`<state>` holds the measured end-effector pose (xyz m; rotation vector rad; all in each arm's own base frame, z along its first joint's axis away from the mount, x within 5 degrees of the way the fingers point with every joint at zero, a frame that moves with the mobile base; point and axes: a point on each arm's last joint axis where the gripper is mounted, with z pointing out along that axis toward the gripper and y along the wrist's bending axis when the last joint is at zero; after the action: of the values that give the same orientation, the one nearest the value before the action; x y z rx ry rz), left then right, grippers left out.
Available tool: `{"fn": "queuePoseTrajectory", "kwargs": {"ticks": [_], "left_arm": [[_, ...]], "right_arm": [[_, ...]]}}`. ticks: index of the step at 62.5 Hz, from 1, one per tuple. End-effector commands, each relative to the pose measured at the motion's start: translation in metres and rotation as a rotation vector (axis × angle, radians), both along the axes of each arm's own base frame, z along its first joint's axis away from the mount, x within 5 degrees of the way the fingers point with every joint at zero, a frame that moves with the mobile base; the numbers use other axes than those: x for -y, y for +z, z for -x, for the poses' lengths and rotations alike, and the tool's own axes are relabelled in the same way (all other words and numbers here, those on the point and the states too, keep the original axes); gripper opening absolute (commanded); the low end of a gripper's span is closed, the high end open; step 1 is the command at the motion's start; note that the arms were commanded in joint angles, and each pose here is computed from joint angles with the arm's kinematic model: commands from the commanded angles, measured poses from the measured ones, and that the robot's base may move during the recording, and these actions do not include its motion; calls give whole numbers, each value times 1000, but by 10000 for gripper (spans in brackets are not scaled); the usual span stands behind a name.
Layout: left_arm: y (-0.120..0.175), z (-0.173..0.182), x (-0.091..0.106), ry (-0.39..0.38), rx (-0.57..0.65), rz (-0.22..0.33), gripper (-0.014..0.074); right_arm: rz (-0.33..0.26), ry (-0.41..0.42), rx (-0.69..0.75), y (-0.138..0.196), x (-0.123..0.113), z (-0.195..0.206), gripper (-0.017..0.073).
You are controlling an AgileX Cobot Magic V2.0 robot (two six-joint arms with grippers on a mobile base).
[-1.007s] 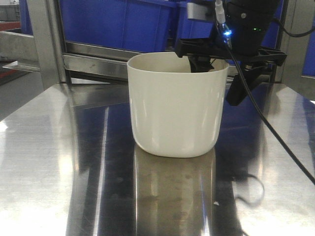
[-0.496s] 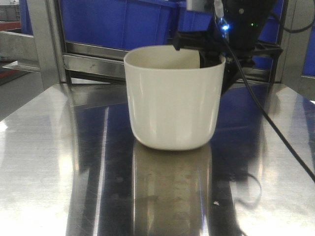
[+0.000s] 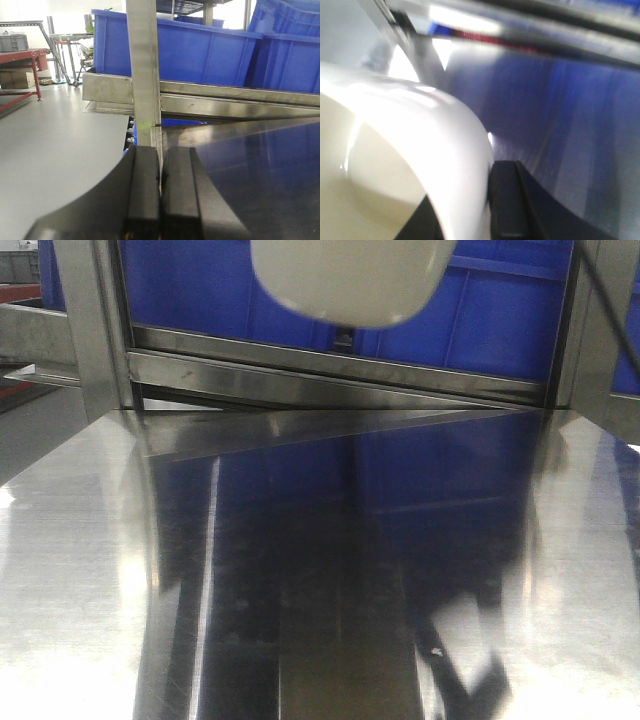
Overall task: Move white bin to right shelf second layer
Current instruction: 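Lift the white bin off the shelf with the right gripper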
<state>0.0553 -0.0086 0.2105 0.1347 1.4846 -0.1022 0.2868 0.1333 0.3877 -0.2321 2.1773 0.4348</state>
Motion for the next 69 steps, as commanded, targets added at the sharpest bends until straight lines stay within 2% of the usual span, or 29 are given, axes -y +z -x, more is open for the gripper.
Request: {"fn": "queuePoseTrajectory", "kwargs": {"ticks": [1,12,26,35,50,69], "left_arm": [[-3,0,0,2,64,23,85],[-3,0,0,2,64,23,85],[-3,0,0,2,64,23,85],[-3,0,0,2,64,23,85],[-3,0,0,2,64,23,85],[-3,0,0,2,64,23,85]], "right_arm": [[-56,-17,193,33,13,21,56],[-59,-62,248,24,38,49,56],[-58,-199,297,1,83,89,56],[-53,-263,312,-16,102,120,56],[-54,-322,351,-42,117,163,56],[-73,-325,418,-41,120,182,56]]}}
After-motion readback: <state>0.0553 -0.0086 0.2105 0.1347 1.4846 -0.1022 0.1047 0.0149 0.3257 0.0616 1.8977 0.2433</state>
